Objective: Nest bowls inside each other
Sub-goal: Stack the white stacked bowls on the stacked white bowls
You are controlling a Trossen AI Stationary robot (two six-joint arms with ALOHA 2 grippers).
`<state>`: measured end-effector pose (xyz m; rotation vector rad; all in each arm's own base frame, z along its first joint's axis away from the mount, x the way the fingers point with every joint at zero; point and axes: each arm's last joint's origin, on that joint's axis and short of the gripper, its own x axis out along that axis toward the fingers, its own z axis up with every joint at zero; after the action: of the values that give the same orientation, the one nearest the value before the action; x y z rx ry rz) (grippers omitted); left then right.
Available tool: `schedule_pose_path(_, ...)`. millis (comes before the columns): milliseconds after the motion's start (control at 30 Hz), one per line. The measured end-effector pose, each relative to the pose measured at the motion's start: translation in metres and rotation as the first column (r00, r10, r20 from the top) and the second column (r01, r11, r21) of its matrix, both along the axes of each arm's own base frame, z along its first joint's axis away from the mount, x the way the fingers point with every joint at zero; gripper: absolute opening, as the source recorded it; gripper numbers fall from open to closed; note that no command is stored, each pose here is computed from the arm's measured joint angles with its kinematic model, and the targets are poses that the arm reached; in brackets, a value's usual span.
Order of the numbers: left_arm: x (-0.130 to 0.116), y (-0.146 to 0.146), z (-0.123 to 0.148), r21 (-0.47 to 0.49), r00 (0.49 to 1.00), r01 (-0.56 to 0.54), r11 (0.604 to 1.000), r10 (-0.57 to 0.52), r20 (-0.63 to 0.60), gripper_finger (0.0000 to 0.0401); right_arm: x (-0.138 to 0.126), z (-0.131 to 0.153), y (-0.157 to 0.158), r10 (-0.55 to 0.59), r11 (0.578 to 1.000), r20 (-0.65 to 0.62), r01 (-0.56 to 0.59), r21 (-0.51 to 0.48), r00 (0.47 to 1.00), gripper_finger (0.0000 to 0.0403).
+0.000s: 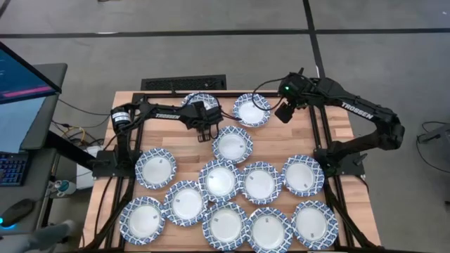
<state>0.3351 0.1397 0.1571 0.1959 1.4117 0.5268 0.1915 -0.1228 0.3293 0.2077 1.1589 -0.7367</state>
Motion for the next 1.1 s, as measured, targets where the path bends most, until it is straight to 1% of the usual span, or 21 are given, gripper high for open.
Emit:
schedule_pose_path(100, 0.001, 0.001, 0.001, 0.026, 1.000, -0.007, 1.000, 0.007, 0.002, 0.0009, 0.000, 0.000, 0.000, -0.002, 1.000, 0.000, 0.002, 0.000, 1.000, 0.0248)
schedule_pose_path(267, 0.001, -0.001, 0.001, 0.025, 1.000, -0.001, 1.000, 0.001, 0.000, 0.0008, -0.001, 0.000, 0.000, -0.002, 1.000, -0.004, 0.002, 0.002, 1.000, 0.0248)
schedule_pose_path(400, 0.003, -0.015, 0.007, 0.026, 0.998, 0.019, 0.999, -0.017, -0.064, 0.0004, -0.001, 0.000, -0.001, -0.008, 1.000, -0.005, 0.008, 0.002, 1.000, 0.0248)
schedule_pose_path(467, 0.008, -0.022, 0.016, 0.033, 0.996, 0.041, 0.999, -0.039, -0.077, 0.0003, -0.003, 0.000, -0.004, -0.019, 1.000, -0.005, 0.019, 0.001, 1.000, 0.0248)
schedule_pose_path(533, 0.016, -0.029, 0.028, 0.050, 0.995, 0.078, 0.996, -0.075, -0.059, 0.0002, -0.005, 0.000, -0.006, -0.033, 0.999, -0.005, 0.033, 0.001, 0.999, 0.0248)
schedule_pose_path(667, 0.031, -0.042, 0.062, 0.081, 0.990, 0.142, 0.987, -0.141, -0.016, 0.0001, -0.008, 0.000, -0.011, -0.055, 0.998, -0.004, 0.055, 0.003, 0.998, 0.0248)
schedule_pose_path(833, 0.046, -0.058, 0.101, 0.090, 0.975, 0.211, 0.973, -0.217, 0.056, 0.0000, -0.009, 0.000, -0.012, -0.041, 0.999, -0.015, 0.041, -0.002, 0.999, 0.0248)
schedule_pose_path(1000, 0.053, -0.088, 0.122, 0.081, 0.961, 0.244, 0.966, -0.252, 0.111, 0.0000, -0.009, 0.000, -0.012, -0.033, 0.999, -0.016, 0.033, 0.001, 0.999, 0.0248)
schedule_pose_path(1100, 0.056, -0.112, 0.126, 0.036, 0.950, 0.270, 0.962, -0.273, 0.155, 0.0000, -0.009, -0.001, -0.012, -0.021, 1.000, -0.008, 0.021, 0.022, 1.000, 0.0248)
